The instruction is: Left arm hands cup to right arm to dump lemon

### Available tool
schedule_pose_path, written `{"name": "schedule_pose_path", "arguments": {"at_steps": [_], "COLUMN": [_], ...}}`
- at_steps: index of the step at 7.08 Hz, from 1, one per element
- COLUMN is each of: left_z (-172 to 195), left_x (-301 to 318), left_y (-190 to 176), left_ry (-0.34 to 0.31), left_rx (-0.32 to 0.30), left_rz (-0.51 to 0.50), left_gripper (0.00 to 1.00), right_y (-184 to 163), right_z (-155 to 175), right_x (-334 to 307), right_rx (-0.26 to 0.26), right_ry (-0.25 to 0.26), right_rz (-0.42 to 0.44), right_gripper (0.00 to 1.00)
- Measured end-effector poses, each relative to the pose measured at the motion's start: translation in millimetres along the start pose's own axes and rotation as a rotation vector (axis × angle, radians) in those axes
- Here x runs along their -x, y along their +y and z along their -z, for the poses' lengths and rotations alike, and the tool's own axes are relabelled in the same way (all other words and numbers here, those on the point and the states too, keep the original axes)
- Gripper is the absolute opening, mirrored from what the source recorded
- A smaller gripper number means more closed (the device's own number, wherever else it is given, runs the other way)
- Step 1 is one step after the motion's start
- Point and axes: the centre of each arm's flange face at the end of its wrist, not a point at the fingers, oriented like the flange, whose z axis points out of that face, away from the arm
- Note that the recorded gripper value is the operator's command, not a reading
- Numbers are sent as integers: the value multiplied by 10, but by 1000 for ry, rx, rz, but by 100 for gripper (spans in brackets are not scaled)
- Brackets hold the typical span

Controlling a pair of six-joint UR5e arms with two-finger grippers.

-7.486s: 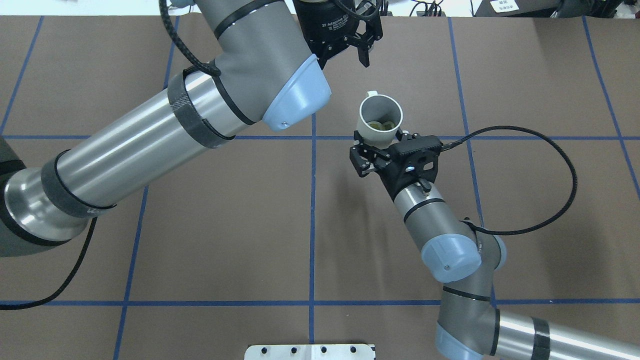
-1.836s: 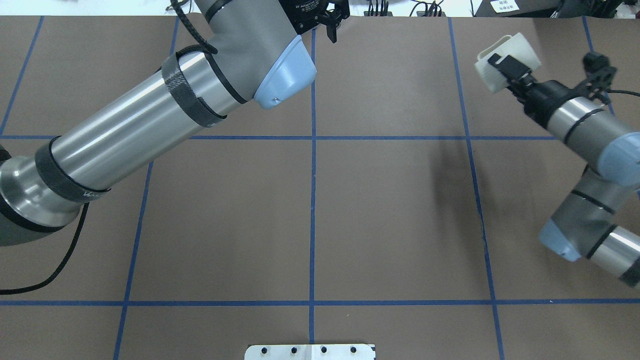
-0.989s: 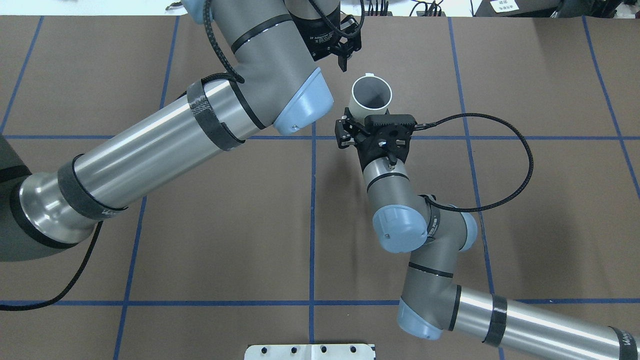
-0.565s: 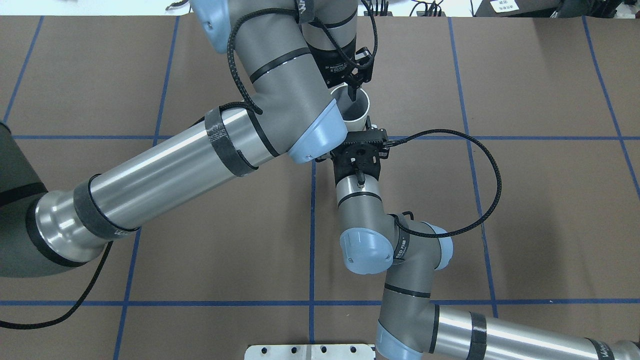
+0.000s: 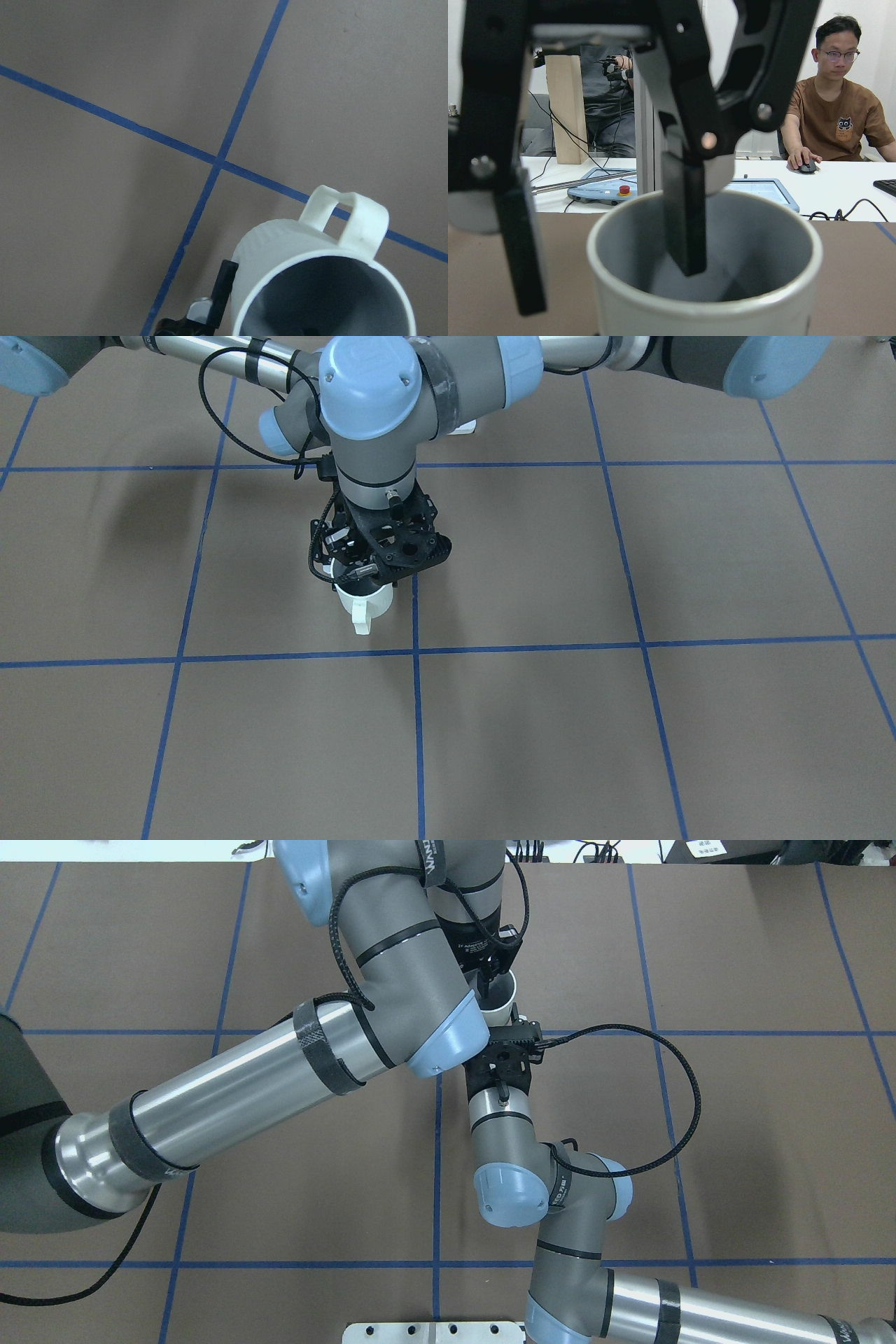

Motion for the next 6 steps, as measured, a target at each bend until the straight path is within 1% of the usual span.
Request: {"name": "schedule_pose_path", "arguments": {"at_steps": [1, 2, 3, 4, 5, 6], "left_z": [-5, -12, -17, -18, -15, -8], "left_x": [0, 2, 4, 4, 5, 2], "left_y": [3, 4, 4, 7, 10, 13], "left_ry": [-1, -1, -2, -2, -2, 0], "left_rx": [0, 1, 1, 3, 5, 6], "left_rz": [0, 0, 0, 1, 1, 0], "left_gripper": [41, 28, 0, 0, 0, 0], "right_y": [-11, -23, -28, -28, -21, -21], "right_z": [5, 11, 13, 14, 11, 10], "right_x": [1, 3, 4, 0, -13, -17], "right_rx": [-1, -2, -3, -3, -3, -3], "right_ry": [-2, -4, -5, -5, -4, -4], "right_rz": [-4, -11, -17, -21, -21, -20], "right_gripper": [1, 1, 2, 23, 52, 100]}}
